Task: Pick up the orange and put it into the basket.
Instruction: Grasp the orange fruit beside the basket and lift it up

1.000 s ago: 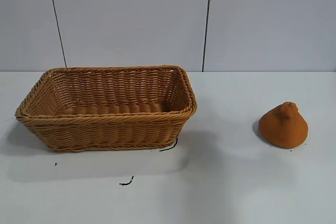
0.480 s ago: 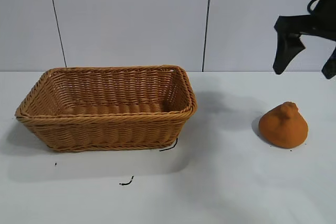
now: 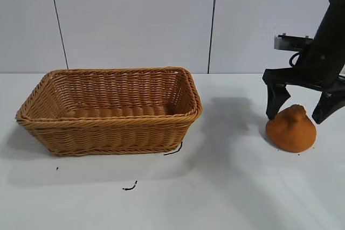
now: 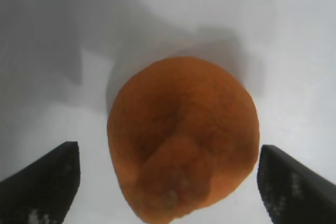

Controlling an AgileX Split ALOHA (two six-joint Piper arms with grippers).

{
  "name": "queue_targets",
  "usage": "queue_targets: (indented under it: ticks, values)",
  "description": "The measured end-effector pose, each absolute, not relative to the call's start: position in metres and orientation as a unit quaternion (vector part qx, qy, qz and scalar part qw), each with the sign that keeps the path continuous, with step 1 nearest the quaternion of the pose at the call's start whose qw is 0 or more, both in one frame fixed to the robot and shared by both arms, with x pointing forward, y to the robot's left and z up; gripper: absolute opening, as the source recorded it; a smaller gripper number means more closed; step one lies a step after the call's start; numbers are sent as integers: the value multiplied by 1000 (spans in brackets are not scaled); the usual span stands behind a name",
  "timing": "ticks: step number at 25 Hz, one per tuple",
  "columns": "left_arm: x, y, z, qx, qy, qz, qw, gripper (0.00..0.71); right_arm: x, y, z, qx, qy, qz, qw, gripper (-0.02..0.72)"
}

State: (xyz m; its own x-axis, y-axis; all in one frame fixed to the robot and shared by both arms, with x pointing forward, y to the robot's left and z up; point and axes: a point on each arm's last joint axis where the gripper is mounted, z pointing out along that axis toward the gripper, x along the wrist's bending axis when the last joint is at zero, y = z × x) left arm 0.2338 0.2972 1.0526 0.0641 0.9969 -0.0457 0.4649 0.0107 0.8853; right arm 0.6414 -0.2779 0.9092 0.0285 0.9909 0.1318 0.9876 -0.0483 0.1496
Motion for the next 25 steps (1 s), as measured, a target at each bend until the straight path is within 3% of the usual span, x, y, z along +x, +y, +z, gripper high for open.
queue_targets:
  ticks: [11,13,17,20,25]
  values:
    - [234,297,1053,616,594,340,391,639,644,-278,892,718,689,94,5,616]
    - [234,297,1053,616,594,340,391,639,644,-278,892,718,690,92,3,513]
    - [234,297,1053,616,594,340,391,639,644,-278,895,718,690,92,3,238]
    - [234,297,1053,616,594,340,391,639,647,-278,908,716,691,100,8,174]
    - [234,297,1053,616,594,340,391,639,657,-277,960,706,695,132,31,160]
